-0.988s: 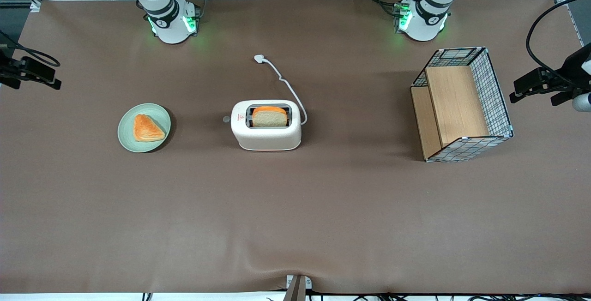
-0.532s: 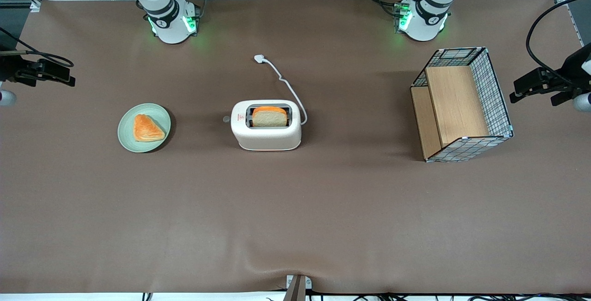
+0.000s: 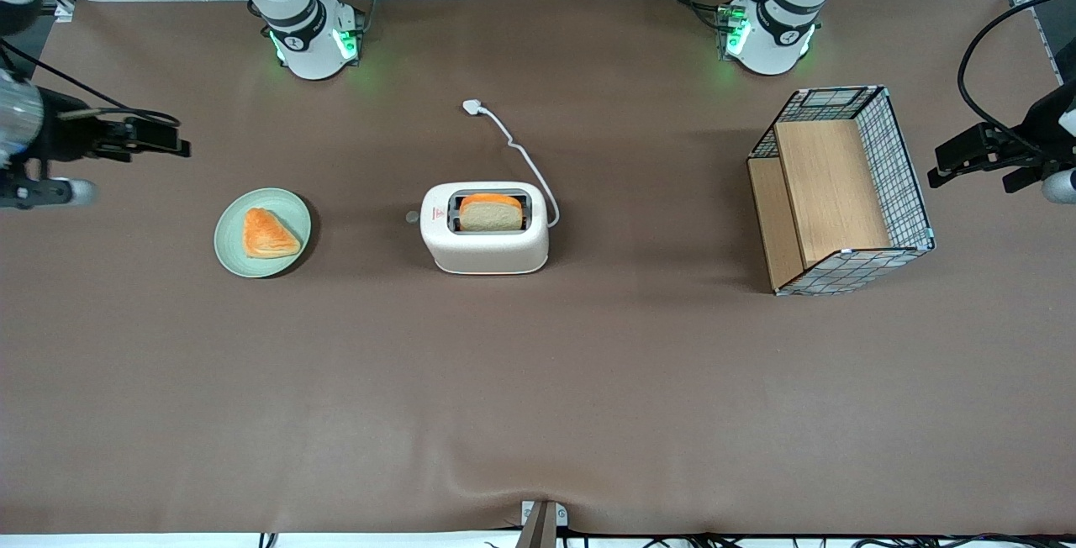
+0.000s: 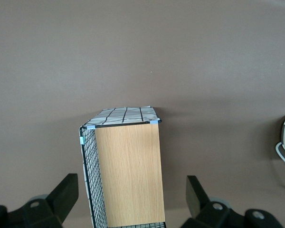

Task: Press toaster button with right arm
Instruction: 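Move the right gripper over the plate toward the toaster's side lever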

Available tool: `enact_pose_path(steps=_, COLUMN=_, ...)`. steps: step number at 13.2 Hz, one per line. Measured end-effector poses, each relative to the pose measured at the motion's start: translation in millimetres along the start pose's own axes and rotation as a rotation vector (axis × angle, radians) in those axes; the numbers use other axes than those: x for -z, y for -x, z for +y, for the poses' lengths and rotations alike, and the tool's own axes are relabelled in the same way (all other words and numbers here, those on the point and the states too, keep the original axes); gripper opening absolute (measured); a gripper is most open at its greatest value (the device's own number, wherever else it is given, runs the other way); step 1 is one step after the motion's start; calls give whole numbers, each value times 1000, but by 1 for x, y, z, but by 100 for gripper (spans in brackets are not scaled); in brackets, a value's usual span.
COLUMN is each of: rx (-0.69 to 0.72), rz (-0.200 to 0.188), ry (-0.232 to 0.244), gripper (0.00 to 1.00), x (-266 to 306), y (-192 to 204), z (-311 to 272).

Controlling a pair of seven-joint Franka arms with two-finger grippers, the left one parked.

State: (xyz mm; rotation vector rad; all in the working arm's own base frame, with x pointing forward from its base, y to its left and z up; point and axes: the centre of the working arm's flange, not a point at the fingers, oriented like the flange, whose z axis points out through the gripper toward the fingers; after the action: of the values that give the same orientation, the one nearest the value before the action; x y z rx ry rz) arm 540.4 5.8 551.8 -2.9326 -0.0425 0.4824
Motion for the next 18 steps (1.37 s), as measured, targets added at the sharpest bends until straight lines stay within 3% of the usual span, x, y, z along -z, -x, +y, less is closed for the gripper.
enact_pose_path(steps=5, rx=-5, rz=-52, ry=3, gripper=99, x=-60, y=-21, z=-50)
enact_pose_path(steps=7, rx=-5, rz=-64, ry=20, gripper=83, x=-87, y=-37, z=-77)
enact_pose_path(steps=8, rx=-10, rz=-73, ry=8, gripper=83, x=-100, y=-45, z=-88)
enact_pose_path(steps=9, rx=-18, rz=-80, ry=-8, gripper=74, x=-115, y=-54, z=-99)
enact_pose_path(steps=12, rx=-29, rz=-83, ry=-2, gripper=70, x=-153, y=-76, z=-127)
enact_pose_path(steps=13, rx=-42, rz=-81, ry=5, gripper=61, x=-161, y=-79, z=-136)
enact_pose_path(steps=15, rx=-67, rz=-77, ry=17, gripper=31, x=-171, y=-80, z=-154)
enact_pose_path(steps=18, rx=-91, rz=-50, ry=25, gripper=1, x=-177, y=-79, z=-178)
